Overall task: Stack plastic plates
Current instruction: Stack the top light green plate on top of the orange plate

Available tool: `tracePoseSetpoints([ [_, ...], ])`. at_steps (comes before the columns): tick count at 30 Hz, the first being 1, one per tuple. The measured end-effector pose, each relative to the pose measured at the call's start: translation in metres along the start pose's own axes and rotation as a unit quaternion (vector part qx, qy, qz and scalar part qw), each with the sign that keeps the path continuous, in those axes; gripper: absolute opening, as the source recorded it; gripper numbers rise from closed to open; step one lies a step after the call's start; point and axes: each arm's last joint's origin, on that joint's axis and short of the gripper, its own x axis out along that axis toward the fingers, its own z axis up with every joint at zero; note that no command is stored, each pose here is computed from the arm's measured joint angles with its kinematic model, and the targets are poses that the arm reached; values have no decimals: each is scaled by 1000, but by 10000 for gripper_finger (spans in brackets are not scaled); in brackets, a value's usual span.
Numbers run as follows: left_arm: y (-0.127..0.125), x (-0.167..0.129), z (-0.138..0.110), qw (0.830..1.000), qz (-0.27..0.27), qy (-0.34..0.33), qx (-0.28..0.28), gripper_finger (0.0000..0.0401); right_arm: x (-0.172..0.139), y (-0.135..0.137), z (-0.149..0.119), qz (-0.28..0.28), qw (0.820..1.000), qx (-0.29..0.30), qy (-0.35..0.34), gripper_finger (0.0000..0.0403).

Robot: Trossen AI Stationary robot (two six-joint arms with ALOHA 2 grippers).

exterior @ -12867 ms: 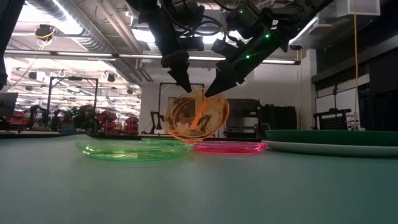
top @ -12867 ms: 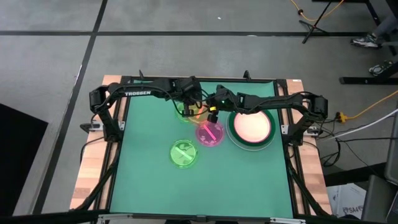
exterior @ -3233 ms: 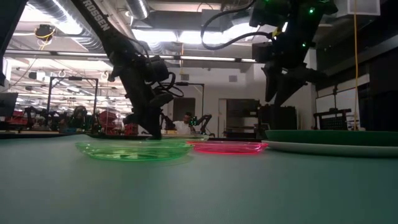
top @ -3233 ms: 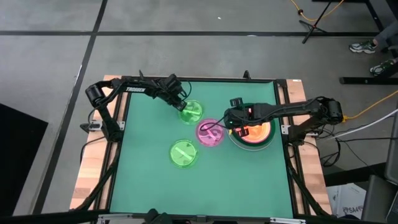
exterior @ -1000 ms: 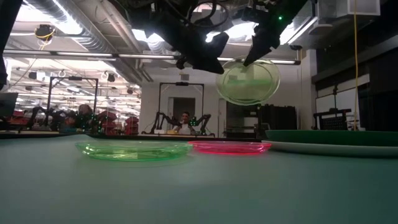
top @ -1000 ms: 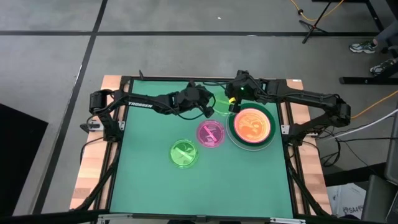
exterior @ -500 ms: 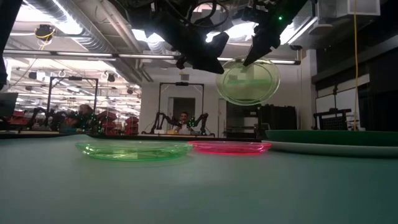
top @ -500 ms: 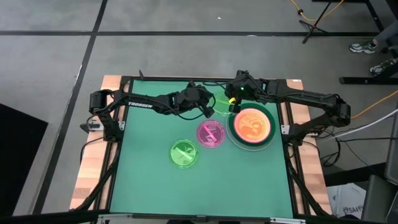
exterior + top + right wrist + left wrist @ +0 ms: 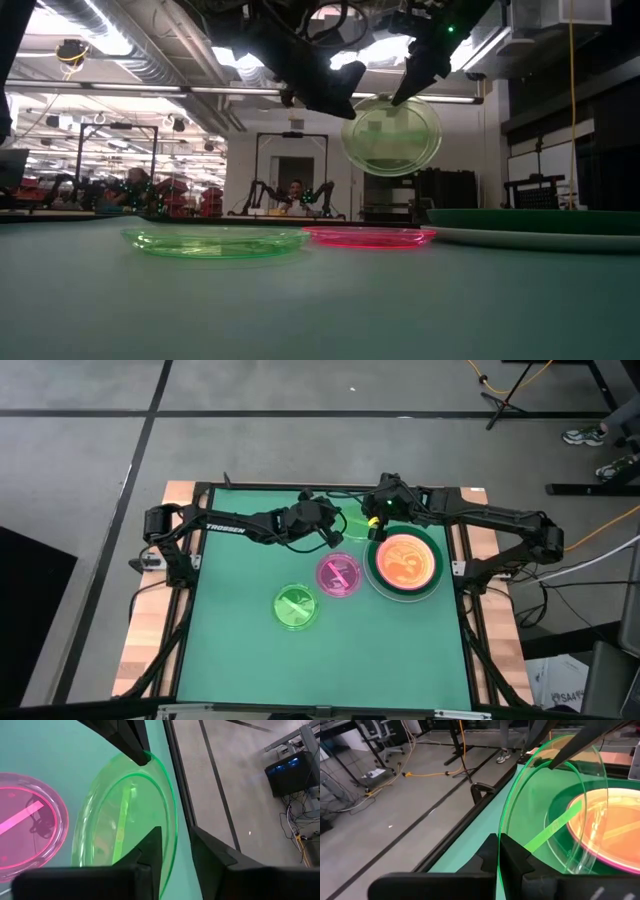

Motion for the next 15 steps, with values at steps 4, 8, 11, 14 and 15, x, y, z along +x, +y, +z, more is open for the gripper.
tracePoseSetpoints([
  [4, 0, 0, 0, 1000, 0, 0, 1, 0, 0, 0, 0, 0, 1000, 0, 0, 79],
  [8, 0, 0, 0, 1000, 0, 0, 1, 0, 0, 0, 0, -3, 1000, 0, 2, 72],
  [11, 0, 0, 0, 1000, 0, 0, 2, 0, 0, 0, 0, -3, 1000, 0, 2, 65],
  [14, 0, 0, 0, 1000, 0, 0, 2, 0, 0, 0, 0, -3, 1000, 0, 2, 56],
  [15, 0, 0, 0, 1000, 0, 0, 2, 0, 0, 0, 0, -3, 1000, 0, 2, 53],
])
